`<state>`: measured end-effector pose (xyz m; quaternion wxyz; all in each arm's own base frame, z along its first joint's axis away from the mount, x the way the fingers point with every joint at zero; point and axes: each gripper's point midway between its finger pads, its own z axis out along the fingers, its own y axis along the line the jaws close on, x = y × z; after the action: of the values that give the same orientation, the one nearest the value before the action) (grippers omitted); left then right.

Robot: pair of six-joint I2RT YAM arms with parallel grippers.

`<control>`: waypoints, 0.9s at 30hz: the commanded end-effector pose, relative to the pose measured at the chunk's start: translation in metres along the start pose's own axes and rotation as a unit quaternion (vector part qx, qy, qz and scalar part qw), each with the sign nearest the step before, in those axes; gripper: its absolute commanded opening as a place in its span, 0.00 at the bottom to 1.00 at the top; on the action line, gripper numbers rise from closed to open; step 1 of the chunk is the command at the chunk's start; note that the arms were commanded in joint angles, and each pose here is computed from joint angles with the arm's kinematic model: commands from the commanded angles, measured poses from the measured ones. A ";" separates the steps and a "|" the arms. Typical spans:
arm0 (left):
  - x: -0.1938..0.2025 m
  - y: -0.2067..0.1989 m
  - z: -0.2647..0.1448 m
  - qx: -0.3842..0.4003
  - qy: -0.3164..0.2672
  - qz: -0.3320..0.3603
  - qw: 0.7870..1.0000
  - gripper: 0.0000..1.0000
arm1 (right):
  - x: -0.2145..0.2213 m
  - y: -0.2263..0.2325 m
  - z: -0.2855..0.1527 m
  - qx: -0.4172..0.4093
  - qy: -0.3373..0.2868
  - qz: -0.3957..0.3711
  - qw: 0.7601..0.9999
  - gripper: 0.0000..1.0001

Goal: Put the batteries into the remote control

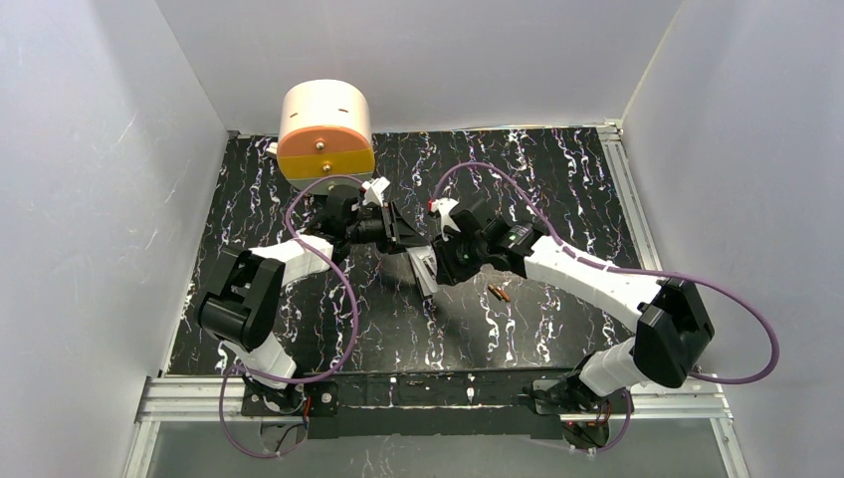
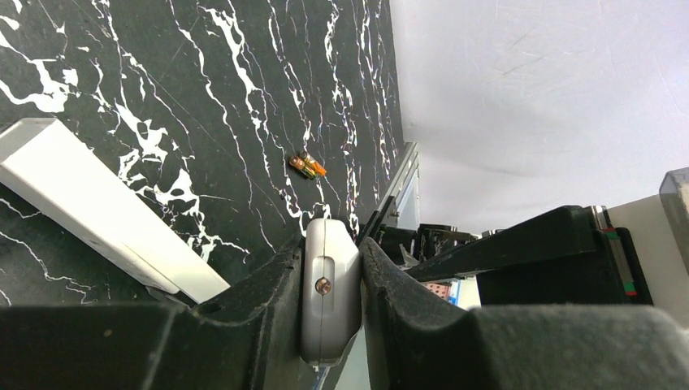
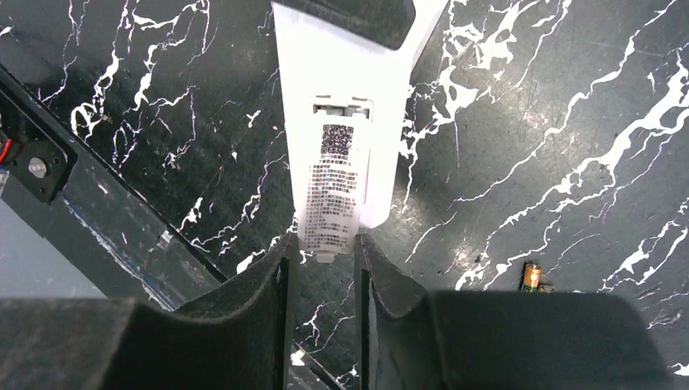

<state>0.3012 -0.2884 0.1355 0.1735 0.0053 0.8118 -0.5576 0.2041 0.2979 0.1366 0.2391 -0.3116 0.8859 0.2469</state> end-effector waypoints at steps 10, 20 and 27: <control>0.006 -0.028 -0.010 0.042 0.018 0.018 0.999 0.00 | -0.013 0.004 0.002 0.017 -0.009 -0.030 0.999 0.30; 0.004 -0.031 -0.009 0.044 0.019 0.017 0.999 0.00 | -0.011 0.007 0.006 0.019 -0.003 -0.039 0.999 0.30; 0.005 -0.033 -0.010 0.050 0.024 0.018 0.998 0.00 | -0.009 0.005 0.007 0.025 0.004 -0.042 0.999 0.31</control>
<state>0.2927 -0.2897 0.1396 0.1537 0.0101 0.8068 -0.5704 0.2020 0.3017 0.1250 0.2348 -0.3373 0.8866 0.2124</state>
